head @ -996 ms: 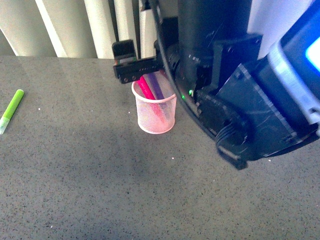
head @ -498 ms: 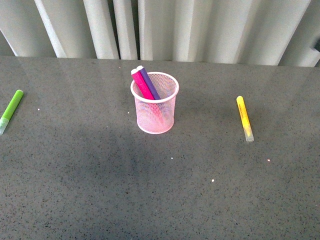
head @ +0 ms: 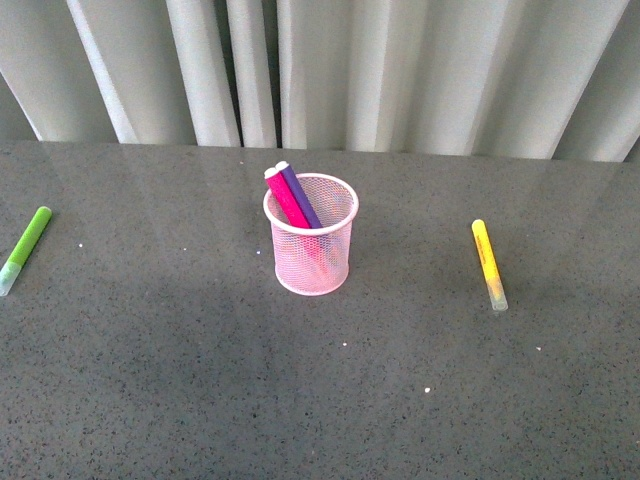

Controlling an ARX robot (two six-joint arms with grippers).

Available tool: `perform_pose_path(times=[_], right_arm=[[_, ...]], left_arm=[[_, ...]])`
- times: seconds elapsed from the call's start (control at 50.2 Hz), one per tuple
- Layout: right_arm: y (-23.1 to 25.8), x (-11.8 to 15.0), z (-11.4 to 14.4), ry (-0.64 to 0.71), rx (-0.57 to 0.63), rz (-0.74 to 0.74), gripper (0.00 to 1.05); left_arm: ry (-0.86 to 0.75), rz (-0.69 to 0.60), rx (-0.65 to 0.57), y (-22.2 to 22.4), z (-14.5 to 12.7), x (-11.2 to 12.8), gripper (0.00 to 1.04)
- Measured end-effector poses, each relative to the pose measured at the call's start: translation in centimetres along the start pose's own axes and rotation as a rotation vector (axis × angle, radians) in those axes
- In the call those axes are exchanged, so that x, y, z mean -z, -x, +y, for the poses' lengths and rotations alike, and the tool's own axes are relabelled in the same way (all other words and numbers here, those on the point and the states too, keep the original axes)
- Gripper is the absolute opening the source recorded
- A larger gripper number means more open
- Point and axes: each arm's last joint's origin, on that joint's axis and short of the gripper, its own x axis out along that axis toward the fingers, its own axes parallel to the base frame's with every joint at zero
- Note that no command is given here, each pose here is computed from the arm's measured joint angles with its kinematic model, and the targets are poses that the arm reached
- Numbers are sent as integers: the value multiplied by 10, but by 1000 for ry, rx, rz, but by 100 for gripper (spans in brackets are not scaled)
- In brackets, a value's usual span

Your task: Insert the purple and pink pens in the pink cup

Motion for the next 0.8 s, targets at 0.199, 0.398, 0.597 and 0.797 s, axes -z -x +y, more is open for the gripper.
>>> perform_pose_path(times=[0.199,0.398,0.597,0.797], right_arm=[[21,2,-13,31,7,14,5],[33,1,-14,34,5,13,3],[44,-3,-14,34,5,-3,3],[52,-6,-13,34,4,-13,3]], left_arm=[[0,0,0,0,0,0,98],[0,0,0,0,0,0,98],[0,0,0,0,0,0,98],[0,0,0,0,0,0,98]])
